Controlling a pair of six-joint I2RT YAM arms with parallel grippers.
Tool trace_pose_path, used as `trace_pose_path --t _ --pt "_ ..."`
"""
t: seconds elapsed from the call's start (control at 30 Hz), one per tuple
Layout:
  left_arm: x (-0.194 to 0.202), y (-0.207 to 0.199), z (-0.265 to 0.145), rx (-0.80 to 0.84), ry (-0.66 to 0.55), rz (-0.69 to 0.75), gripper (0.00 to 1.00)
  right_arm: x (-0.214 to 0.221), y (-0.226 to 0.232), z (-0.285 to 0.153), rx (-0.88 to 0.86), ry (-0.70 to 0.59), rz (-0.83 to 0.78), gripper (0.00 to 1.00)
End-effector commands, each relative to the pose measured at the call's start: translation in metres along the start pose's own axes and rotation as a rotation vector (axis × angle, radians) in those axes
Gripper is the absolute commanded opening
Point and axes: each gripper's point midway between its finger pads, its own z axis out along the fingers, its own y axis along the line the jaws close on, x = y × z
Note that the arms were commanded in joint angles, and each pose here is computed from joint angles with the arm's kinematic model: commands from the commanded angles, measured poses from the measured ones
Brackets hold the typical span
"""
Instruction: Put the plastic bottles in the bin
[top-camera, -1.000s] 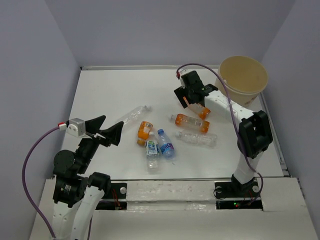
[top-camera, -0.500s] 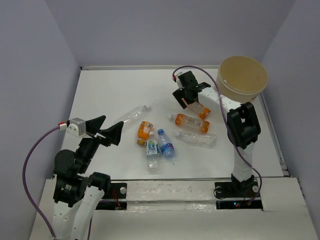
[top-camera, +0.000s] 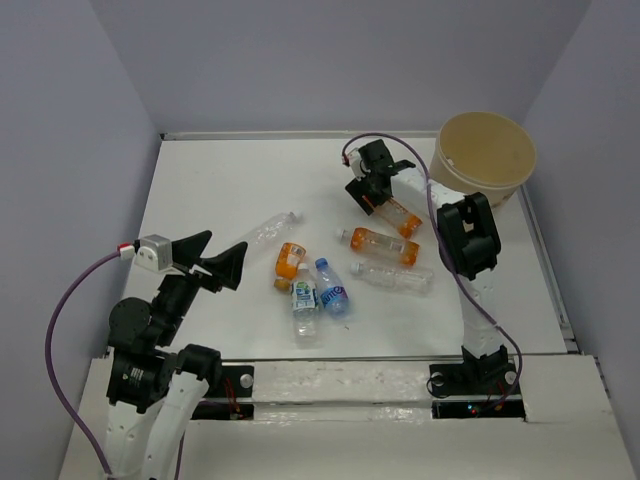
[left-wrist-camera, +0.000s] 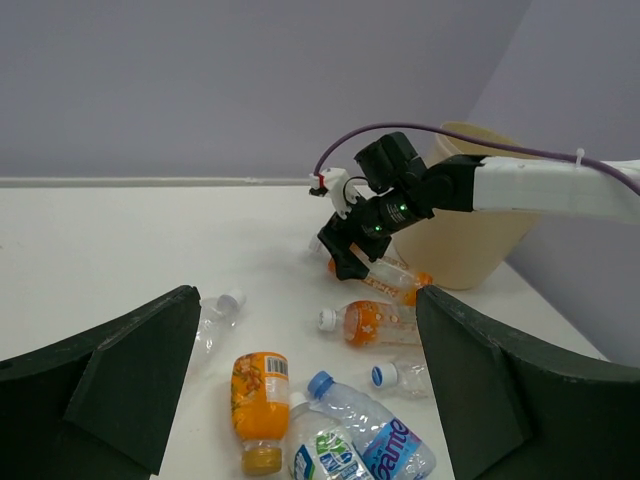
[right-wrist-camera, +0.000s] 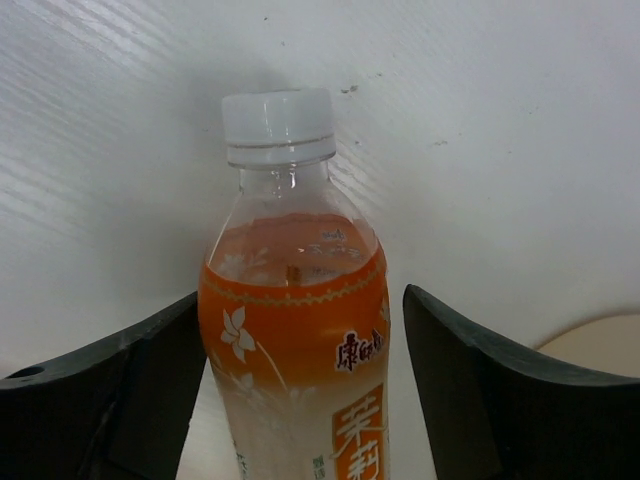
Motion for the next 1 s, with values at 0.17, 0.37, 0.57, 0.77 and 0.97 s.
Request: trace_pose_path --t 0.17,0.37,0.57,0.77,0.97 --pt "0.0 0.001 0.006 0.002 -0.003 0.009 0.99 -0.032 -0.025 -0.004 0.072 -0.089 -0.015 0.59" --pt "0.002 0.002 0.007 0.0 0.006 0.007 0.99 -0.075 -0.054 -0.055 0.159 -0.244 0.025 0.51" --pt "0.002 0.002 0.007 0.001 0.003 0.008 0.99 -0.132 -0.078 -0.178 0.218 -0.558 0.188 0.47" --pt "0.001 0.001 0.006 0.007 0.002 0.008 0.99 -0.148 -0.132 -0.321 0.408 -0.88 0.414 0.47" --pt "-0.001 -0.003 0.003 0.023 -0.008 0.011 0.99 -0.123 -0.224 -0.385 0.677 -1.041 0.644 0.47"
